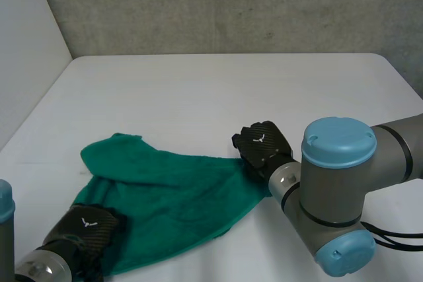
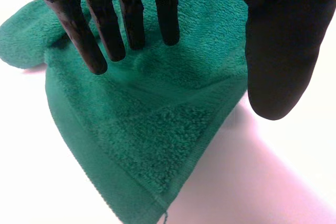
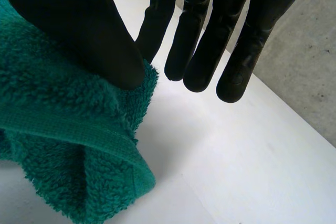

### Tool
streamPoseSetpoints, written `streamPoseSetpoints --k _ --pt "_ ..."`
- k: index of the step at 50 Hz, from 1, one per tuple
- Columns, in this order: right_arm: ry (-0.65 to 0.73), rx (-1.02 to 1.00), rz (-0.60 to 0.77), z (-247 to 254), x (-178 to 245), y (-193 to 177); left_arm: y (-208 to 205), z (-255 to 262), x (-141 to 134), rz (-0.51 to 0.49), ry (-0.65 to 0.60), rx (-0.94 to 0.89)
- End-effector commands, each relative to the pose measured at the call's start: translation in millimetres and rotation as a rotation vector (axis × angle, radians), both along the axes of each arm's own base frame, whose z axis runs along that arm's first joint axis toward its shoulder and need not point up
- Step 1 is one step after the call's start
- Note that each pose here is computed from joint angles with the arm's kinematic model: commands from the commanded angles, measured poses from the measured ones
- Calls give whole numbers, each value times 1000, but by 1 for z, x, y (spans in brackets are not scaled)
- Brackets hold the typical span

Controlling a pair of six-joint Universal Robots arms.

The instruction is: Fold the towel.

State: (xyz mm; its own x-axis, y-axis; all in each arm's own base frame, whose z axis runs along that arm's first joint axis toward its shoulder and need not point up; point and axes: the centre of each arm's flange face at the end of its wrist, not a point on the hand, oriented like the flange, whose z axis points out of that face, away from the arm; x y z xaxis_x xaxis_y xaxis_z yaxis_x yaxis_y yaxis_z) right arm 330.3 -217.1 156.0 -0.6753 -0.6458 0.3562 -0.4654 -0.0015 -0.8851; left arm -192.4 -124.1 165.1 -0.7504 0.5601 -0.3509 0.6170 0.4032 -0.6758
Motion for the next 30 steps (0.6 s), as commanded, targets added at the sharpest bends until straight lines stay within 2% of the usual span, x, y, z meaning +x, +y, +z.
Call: streamPoseSetpoints --k 1,20,30 --pt "7 11 2 -4 0 1 3 -9 -7 -35 -7 6" --pt "8 15 0 -4 -1 0 -11 -30 -14 -38 -7 6" --pt "-2 -3 -39 3 -9 -12 -27 -25 -21 -38 29 -89"
